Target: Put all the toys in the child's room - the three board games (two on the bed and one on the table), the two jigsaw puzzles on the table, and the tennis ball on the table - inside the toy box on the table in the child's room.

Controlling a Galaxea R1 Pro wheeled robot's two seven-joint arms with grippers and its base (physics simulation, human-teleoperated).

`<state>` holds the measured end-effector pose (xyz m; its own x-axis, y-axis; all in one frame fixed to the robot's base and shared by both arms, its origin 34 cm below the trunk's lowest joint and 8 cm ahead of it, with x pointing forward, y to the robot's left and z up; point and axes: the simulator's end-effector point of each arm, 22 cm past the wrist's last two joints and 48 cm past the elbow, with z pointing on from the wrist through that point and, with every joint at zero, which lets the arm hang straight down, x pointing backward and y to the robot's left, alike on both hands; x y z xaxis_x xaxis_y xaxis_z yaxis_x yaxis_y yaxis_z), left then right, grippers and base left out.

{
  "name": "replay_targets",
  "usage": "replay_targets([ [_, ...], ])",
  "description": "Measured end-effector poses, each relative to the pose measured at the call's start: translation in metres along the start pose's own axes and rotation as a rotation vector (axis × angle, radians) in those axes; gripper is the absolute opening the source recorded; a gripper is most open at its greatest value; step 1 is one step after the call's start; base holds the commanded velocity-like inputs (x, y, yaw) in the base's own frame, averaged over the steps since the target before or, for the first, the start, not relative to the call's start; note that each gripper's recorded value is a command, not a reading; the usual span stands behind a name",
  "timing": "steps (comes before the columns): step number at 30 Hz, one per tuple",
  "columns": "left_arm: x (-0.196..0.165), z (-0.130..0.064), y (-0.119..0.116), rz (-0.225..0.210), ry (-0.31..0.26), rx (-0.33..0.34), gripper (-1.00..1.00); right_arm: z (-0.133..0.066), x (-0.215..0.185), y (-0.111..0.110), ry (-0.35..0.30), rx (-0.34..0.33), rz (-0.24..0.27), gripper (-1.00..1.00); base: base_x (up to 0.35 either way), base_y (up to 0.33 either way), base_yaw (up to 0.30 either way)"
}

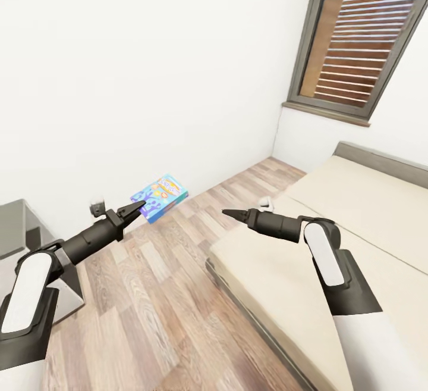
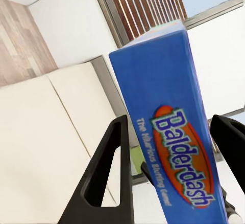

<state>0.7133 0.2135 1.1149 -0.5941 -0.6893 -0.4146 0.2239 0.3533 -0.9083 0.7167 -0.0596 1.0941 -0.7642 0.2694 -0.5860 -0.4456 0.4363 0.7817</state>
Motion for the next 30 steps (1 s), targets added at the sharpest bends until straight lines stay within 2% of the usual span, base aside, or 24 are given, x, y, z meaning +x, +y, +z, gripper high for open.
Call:
replay_targets([
  [30, -0.005, -0.011, -0.029, 0.007, -0.003, 0.004, -1.00, -0.012, -0.008, 0.028, -0.004, -0.001, -0.010, 1.00, 0.000, 0.000, 0.286],
])
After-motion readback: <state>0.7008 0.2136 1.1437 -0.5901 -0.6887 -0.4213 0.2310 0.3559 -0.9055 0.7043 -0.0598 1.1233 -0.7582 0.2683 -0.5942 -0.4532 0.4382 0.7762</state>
